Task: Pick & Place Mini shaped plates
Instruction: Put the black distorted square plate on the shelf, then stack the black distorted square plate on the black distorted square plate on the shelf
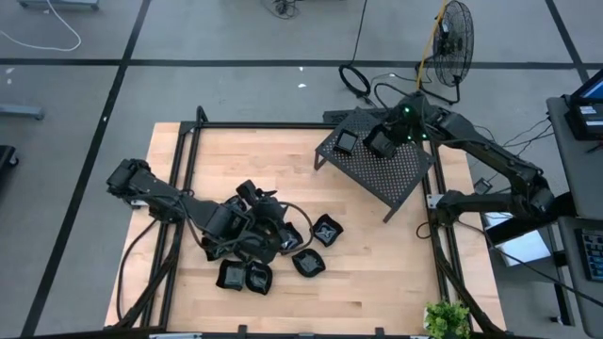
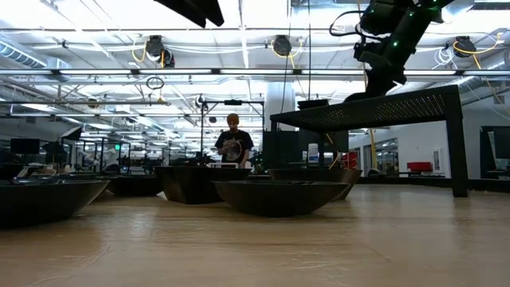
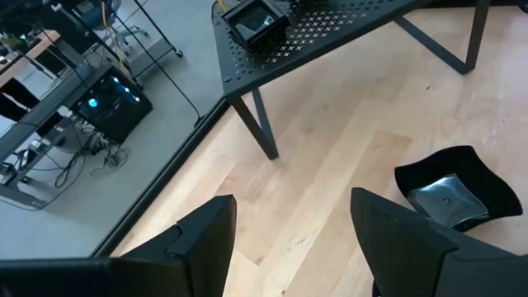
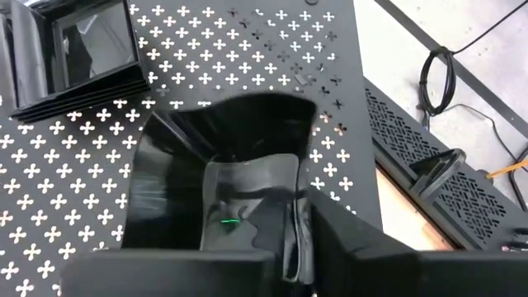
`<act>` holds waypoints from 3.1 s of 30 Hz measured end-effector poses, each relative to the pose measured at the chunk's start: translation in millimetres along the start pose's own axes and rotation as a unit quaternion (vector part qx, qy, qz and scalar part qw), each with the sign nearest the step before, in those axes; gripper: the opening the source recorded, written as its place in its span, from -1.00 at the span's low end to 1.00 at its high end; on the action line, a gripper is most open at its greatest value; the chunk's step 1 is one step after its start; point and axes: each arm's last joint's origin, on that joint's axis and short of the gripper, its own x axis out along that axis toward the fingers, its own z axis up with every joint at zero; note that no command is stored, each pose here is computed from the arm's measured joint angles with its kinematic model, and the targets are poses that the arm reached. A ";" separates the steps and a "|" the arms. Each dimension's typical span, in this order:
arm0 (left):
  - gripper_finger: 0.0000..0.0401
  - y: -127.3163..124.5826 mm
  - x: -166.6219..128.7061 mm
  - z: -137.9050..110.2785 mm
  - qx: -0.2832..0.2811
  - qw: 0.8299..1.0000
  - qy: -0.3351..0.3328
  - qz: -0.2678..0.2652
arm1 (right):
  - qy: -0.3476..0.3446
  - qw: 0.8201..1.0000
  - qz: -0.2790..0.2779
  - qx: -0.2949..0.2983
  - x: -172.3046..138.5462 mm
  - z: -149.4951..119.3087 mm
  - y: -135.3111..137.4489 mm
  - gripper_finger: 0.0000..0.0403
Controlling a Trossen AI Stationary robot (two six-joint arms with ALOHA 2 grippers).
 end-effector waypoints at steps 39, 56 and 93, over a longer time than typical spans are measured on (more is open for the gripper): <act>0.20 -2.0 113.2 -116.3 -0.108 0.954 0.179 -0.215 | -0.220 0.935 0.232 -0.157 -66.9 7.1 70.1 -0.38; -0.05 -0.4 117.2 -135.7 -0.102 0.941 0.198 -0.254 | -0.201 0.936 0.237 -0.162 -56.0 10.1 76.2 -0.38; -0.99 -25.6 39.8 12.1 0.173 0.960 -0.120 0.185 | -0.322 0.870 0.244 -0.283 -51.4 -36.3 167.0 -0.38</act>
